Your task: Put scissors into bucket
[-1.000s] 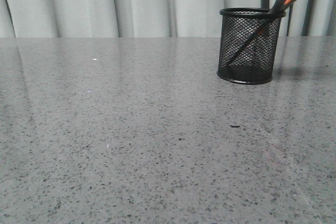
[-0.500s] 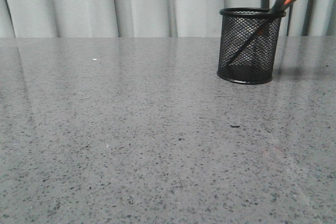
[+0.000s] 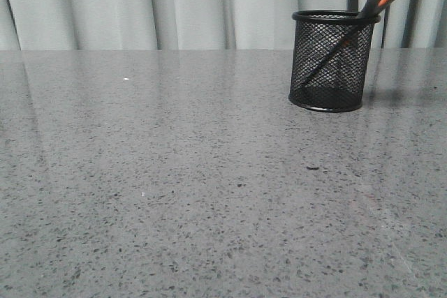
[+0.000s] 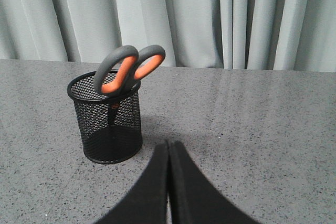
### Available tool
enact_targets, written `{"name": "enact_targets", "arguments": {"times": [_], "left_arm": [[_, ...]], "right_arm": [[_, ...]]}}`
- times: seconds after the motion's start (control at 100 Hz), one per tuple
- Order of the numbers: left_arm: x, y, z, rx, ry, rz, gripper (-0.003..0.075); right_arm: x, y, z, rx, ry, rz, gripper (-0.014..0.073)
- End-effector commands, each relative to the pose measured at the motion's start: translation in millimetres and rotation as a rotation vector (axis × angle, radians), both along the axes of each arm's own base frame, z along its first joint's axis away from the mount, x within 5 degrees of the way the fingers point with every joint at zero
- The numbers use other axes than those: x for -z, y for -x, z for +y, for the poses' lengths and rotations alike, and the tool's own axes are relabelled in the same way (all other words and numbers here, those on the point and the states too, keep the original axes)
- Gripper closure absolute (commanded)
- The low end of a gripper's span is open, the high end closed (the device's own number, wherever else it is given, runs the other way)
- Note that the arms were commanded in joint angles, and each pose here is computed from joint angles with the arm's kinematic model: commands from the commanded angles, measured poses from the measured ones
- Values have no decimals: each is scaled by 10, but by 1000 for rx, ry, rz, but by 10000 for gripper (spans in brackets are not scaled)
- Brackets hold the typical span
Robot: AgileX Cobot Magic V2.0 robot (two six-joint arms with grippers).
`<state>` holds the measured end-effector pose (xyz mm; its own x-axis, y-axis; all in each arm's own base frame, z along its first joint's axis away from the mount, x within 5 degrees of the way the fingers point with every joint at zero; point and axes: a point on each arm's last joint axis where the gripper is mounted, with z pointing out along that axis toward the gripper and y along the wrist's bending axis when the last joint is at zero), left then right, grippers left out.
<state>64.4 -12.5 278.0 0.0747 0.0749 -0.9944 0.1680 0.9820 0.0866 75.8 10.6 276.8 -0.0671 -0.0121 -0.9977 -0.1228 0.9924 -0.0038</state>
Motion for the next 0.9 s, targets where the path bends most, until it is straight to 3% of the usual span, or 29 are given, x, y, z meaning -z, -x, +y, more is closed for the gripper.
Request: {"name": "enact_targets", "arguments": {"times": [0.0, 0.18, 0.34, 0.56, 0.89], "left_arm": [[-142, 8, 31, -30, 39, -78, 741], [-66, 19, 35, -40, -28, -82, 741], [206, 57, 50, -39, 96, -87, 741], [649, 87, 53, -37, 112, -42, 741], [684, 106, 56, -37, 136, -21, 741]], "right_arm": [[-141, -1, -35, 39, 3, -91, 665], [-141, -1, -35, 39, 3, -91, 665], [-141, -1, -35, 39, 3, -91, 665], [-141, -1, -35, 39, 3, -91, 665], [-139, -5, -35, 39, 3, -89, 665]]}}
